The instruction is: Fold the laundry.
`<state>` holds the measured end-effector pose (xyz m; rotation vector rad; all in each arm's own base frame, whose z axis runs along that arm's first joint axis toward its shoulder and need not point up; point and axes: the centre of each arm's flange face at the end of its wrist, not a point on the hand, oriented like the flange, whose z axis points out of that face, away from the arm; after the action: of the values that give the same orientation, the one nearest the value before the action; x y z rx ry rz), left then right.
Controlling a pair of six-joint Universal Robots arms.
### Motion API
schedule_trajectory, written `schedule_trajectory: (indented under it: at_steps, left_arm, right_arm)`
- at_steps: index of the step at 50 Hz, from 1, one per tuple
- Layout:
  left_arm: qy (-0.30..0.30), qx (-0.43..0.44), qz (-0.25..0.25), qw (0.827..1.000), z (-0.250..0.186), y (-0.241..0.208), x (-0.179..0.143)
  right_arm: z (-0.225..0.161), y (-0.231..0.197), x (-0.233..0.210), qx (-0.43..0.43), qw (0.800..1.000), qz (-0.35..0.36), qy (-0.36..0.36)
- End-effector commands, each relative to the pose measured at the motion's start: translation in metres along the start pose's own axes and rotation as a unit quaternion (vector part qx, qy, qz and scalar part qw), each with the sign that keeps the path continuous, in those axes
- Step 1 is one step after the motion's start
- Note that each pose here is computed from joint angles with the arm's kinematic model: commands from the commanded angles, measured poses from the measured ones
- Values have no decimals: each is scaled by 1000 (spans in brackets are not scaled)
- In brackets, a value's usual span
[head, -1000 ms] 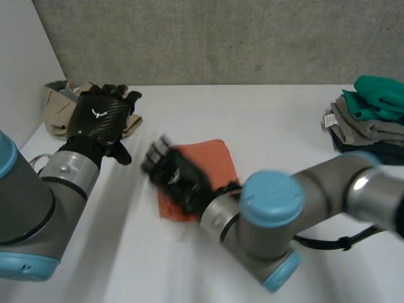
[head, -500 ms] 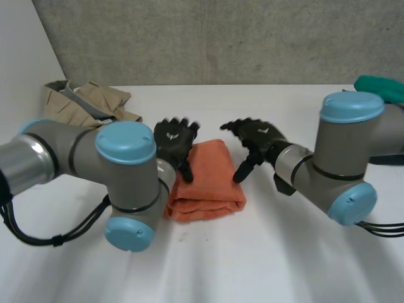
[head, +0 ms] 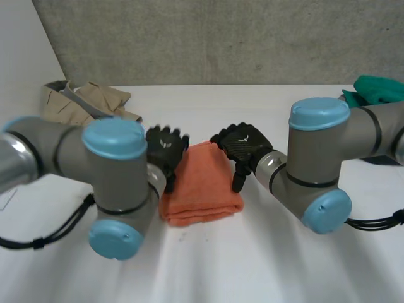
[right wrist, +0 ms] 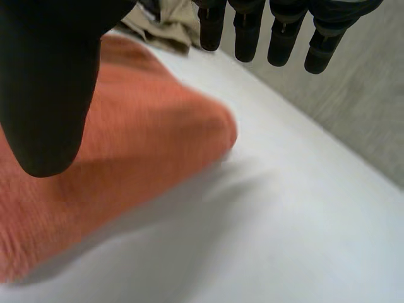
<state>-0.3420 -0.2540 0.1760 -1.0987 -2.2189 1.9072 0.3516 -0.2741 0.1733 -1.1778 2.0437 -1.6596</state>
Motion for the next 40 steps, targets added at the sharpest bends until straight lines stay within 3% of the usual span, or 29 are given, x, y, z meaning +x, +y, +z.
schedule_trajectory:
  at_steps: [1, 6, 14, 28, 40]
  left_arm:
    - [49, 117, -21, 992, -14, -58, -26]
    - [111, 157, -49, 980, -19, -76, -26]
    - [202, 136, -80, 966, -25, -71, -23]
    - [208, 133, -81, 966, -25, -69, -21]
    - [207, 136, -79, 966, -25, -70, -22]
  right_arm:
    - [-24, -2, -29, 44, 999, -26, 3]
    - [-31, 22, -52, 30, 999, -45, -5]
    - [-21, 47, -78, 48, 996, -68, -14]
    - [5, 61, -83, 68, 990, -122, -6]
    - [15, 53, -81, 95, 988, -124, 3]
